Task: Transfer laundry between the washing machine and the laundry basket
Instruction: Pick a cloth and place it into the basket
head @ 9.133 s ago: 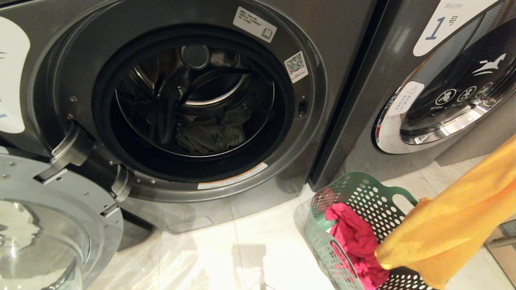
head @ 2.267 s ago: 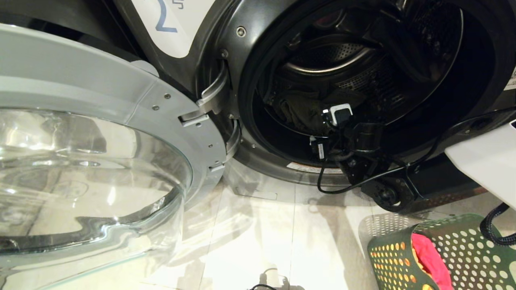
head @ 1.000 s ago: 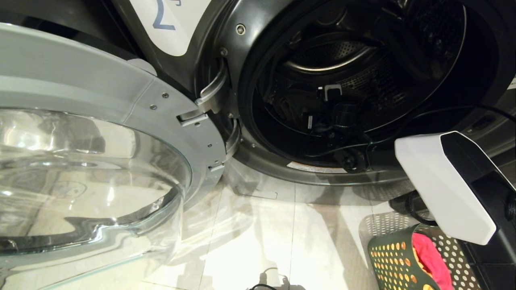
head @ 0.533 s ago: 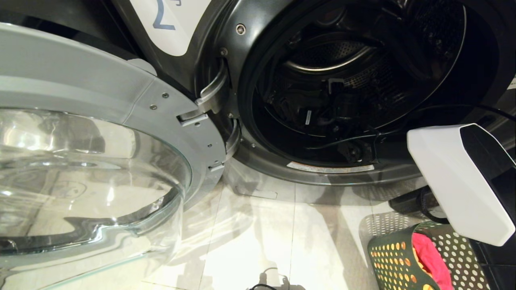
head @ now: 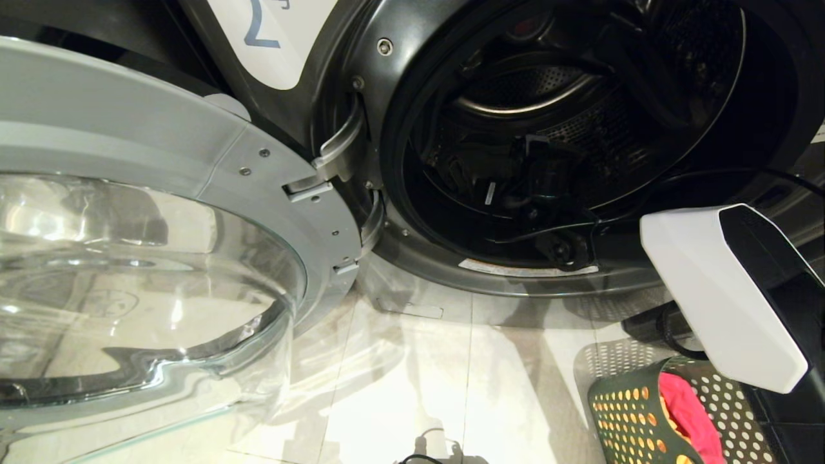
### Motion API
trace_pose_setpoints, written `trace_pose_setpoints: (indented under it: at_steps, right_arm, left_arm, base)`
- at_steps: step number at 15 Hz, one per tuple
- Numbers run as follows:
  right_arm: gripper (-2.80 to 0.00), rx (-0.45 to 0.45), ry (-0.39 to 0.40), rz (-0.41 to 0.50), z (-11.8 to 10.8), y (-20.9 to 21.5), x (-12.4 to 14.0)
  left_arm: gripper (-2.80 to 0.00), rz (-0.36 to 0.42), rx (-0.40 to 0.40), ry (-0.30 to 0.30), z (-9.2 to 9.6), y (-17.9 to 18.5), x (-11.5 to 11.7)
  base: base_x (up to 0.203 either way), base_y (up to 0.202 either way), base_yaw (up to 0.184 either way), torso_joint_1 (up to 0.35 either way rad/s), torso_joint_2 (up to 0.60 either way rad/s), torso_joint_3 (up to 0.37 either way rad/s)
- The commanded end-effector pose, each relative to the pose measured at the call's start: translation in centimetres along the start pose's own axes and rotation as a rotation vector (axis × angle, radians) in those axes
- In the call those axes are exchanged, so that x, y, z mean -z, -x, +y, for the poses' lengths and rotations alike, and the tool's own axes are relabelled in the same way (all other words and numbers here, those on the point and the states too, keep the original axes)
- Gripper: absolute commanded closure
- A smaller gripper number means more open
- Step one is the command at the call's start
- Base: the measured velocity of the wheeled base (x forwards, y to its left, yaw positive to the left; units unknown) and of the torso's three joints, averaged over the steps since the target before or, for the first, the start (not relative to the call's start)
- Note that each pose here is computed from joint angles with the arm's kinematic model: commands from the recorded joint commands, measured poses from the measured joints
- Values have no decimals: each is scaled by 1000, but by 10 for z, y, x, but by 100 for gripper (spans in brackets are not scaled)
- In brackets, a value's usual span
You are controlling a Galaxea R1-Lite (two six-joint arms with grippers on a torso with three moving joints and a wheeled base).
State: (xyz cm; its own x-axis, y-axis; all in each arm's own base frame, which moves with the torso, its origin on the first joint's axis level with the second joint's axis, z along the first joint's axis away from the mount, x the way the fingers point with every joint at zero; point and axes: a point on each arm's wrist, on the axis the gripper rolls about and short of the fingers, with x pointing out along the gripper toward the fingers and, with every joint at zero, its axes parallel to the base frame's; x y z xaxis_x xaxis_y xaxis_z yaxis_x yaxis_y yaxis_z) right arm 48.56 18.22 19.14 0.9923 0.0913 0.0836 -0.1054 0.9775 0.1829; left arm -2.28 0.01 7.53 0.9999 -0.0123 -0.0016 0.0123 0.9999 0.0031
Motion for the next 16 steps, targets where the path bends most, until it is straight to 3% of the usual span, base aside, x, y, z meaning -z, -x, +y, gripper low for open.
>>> trace_pose_setpoints:
  at_steps: [1,16]
  right_arm:
    - [-280,-1,-2,1,1,-1,3]
    - [-280,-7,10,36,-9,-8,21]
  left_arm:
    - [0,0,0,-1,0,0,0]
    - [0,0,0,0,0,0,0]
  base:
    - [0,0,0,0,0,0]
    - [0,0,0,0,0,0]
